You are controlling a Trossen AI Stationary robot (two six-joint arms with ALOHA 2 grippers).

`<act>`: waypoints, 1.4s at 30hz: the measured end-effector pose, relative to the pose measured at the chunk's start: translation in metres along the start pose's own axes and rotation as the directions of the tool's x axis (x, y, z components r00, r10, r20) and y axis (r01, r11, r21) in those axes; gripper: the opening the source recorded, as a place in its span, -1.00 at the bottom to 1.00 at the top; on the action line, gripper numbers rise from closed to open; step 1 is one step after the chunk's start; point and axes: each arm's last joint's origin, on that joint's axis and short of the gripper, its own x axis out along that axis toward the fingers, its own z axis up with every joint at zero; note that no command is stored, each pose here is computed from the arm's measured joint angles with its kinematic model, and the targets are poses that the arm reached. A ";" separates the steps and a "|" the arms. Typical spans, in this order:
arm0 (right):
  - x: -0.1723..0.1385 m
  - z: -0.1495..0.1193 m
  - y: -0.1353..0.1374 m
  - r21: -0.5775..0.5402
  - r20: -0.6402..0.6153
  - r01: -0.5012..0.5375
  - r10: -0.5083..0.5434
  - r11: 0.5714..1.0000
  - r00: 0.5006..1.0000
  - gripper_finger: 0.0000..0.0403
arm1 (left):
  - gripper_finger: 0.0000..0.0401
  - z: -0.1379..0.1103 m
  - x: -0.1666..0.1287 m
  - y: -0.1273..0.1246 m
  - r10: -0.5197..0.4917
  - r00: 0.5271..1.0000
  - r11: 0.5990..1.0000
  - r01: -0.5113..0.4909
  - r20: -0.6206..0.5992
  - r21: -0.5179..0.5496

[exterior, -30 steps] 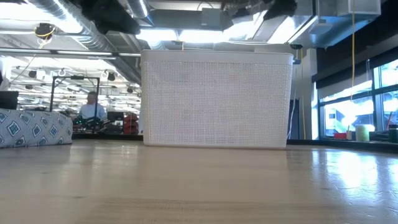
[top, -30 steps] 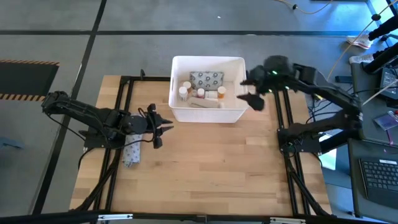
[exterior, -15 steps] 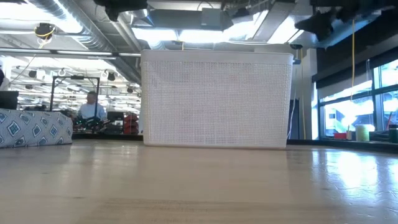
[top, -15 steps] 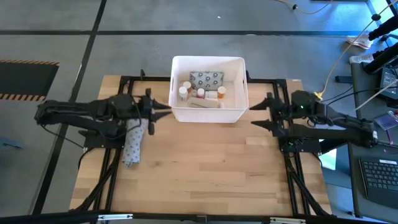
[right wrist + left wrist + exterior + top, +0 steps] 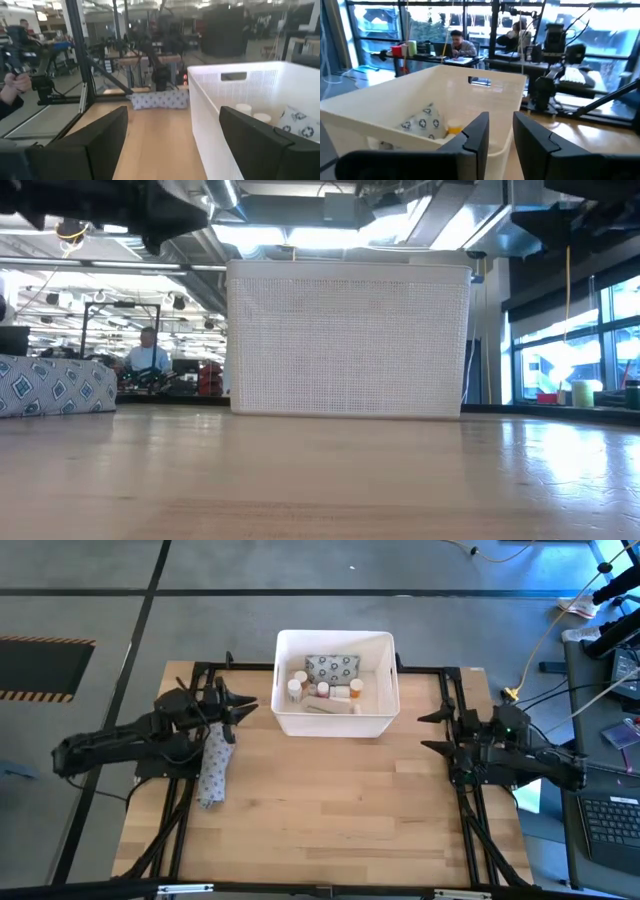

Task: Pick & place medical supplies in basket/bin
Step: Return to Home Position

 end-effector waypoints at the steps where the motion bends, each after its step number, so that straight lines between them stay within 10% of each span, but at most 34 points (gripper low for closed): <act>1: -0.001 -0.002 0.000 -0.003 0.012 0.000 0.001 1.000 1.000 0.57 | -0.59 -0.002 -0.003 0.001 -0.006 1.000 1.000 0.006 0.009 -0.014; 42: 0.021 -0.085 -0.019 0.079 -0.016 0.238 -0.238 0.968 0.971 0.57 | -0.59 -0.090 -0.035 0.027 0.255 0.967 0.959 -0.251 0.013 -0.134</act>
